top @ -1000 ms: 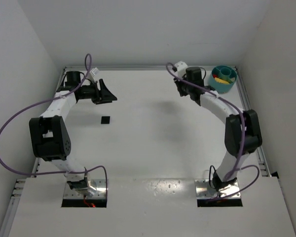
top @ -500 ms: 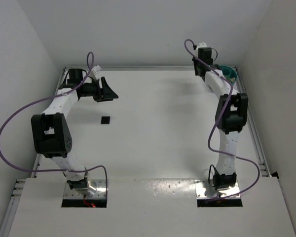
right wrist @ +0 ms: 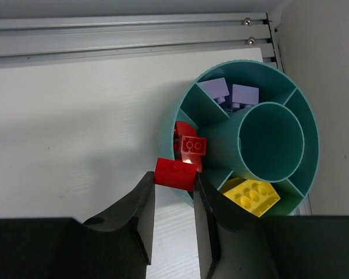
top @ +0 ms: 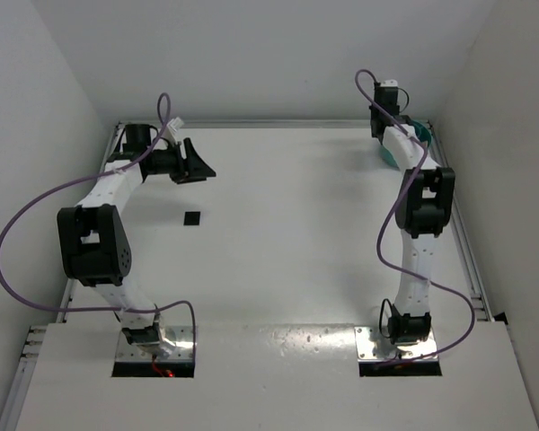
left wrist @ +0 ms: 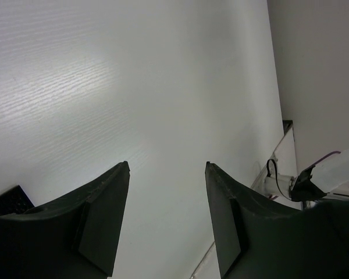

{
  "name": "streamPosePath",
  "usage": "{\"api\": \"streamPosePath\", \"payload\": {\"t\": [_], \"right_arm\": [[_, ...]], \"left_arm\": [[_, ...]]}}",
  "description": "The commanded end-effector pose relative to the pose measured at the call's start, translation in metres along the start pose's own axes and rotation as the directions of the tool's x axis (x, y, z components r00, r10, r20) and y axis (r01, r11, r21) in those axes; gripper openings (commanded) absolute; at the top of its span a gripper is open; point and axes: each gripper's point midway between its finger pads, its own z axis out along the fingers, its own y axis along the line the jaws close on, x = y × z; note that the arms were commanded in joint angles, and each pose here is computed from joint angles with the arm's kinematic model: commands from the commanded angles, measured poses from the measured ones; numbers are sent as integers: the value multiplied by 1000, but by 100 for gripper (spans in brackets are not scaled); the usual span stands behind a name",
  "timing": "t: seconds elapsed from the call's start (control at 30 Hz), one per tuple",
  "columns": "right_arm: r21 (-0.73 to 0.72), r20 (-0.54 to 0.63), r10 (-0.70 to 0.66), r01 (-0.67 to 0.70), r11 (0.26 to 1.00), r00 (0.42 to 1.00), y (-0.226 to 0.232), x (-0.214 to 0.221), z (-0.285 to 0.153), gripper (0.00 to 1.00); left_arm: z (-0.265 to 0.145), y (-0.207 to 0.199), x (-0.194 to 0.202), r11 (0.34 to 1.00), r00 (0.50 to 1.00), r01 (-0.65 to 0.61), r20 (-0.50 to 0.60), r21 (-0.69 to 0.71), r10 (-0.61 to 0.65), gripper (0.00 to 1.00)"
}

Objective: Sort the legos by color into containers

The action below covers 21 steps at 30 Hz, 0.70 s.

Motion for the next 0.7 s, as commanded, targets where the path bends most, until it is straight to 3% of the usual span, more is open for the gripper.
{"api": "streamPosePath", "payload": {"t": [0.0, 0.37, 0.47, 0.67], "right_arm": [[64, 61, 69, -73, 995, 996, -23, -25, -3, 0], [131, 64, 136, -144, 981, 989, -40, -23, 4, 2], [138, 55, 147, -153, 978, 988, -43, -18, 8, 9], [105, 54, 147, -152, 983, 988, -36, -18, 12, 11]], "left_arm": [[1, -8, -6, 999, 1000, -17, 13, 28, 16, 60], [2, -6, -4, 999, 1000, -17, 13, 28, 16, 60], [5, -9, -2, 999, 1000, -11, 6, 33, 11, 60], [5, -9, -4, 999, 1000, -19, 12, 34, 18, 60]]}}
